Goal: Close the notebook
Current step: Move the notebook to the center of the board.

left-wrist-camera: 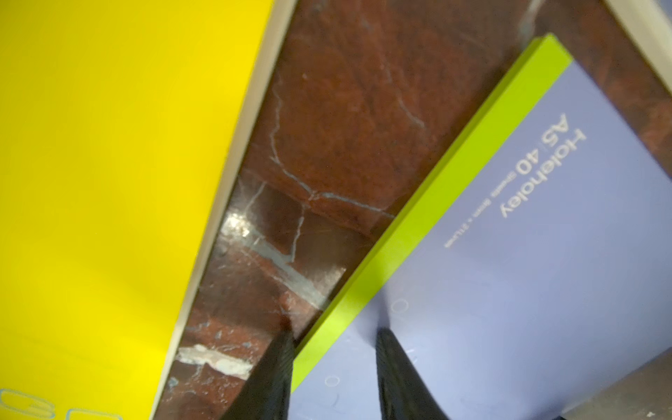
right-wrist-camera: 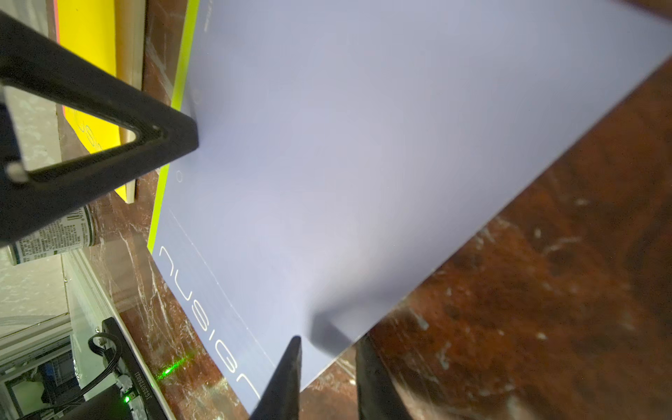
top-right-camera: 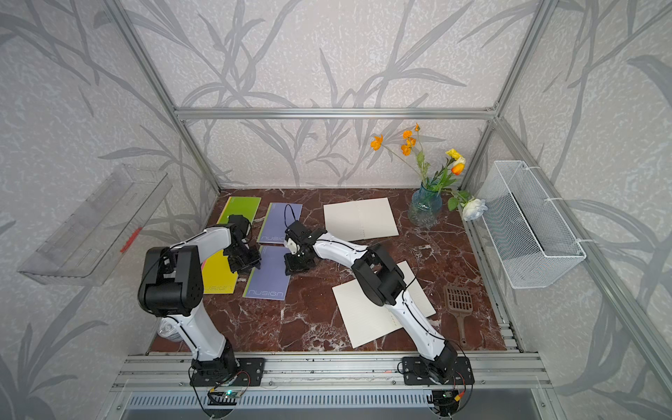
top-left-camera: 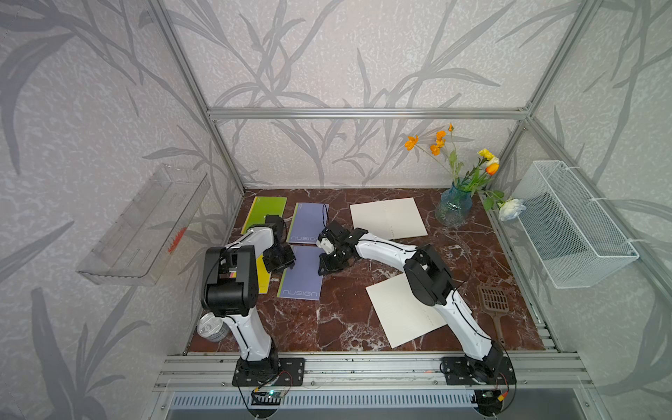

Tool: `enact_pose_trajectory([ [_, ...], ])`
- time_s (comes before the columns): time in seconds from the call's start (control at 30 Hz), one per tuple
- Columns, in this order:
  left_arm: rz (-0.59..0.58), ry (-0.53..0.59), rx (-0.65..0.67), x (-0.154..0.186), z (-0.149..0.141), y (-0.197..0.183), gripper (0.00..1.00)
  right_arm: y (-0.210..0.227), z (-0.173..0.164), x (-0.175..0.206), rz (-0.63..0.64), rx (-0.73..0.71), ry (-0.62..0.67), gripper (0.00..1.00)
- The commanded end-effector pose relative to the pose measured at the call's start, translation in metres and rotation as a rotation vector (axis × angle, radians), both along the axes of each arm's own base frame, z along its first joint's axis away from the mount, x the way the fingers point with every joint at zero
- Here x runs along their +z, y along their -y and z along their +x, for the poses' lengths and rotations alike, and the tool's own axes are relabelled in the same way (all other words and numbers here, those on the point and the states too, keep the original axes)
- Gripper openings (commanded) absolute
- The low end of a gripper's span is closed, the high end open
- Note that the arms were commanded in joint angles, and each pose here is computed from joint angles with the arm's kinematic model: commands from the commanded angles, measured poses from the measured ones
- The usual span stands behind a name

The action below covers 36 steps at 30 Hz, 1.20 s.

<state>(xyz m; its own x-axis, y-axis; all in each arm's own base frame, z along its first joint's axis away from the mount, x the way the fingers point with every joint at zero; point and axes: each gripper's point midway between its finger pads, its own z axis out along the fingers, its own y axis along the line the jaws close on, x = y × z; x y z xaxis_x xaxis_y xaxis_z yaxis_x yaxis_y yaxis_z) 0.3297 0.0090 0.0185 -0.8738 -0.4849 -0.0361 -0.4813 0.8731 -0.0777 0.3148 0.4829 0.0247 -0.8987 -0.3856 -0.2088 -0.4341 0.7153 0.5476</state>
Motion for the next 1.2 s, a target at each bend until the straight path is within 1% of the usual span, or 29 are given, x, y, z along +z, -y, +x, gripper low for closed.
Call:
enact_pose_trajectory([
  [0.0,0.024,-0.043,-0.002,-0.004,-0.007,-0.006,0.4,-0.003,0.006,-0.02,-0.035,-0.013,0.044,0.28],
  [0.33,0.029,-0.009,0.001,0.011,-0.001,-0.007,0.42,0.003,0.012,-0.002,-0.054,-0.011,0.12,0.28],
  [0.6,0.044,0.012,-0.004,0.024,0.004,-0.009,0.42,0.003,0.012,0.01,-0.04,-0.009,0.135,0.29],
  [0.8,0.051,0.044,-0.006,0.041,0.005,-0.01,0.43,0.004,0.013,0.022,-0.032,-0.01,0.157,0.29],
  [1.0,-0.006,0.097,-0.024,0.058,0.006,0.007,0.43,0.009,0.014,0.04,-0.029,-0.006,0.193,0.29],
  [1.17,-0.063,0.135,-0.046,0.071,0.003,0.027,0.43,0.025,0.012,0.056,-0.05,-0.014,0.238,0.3],
])
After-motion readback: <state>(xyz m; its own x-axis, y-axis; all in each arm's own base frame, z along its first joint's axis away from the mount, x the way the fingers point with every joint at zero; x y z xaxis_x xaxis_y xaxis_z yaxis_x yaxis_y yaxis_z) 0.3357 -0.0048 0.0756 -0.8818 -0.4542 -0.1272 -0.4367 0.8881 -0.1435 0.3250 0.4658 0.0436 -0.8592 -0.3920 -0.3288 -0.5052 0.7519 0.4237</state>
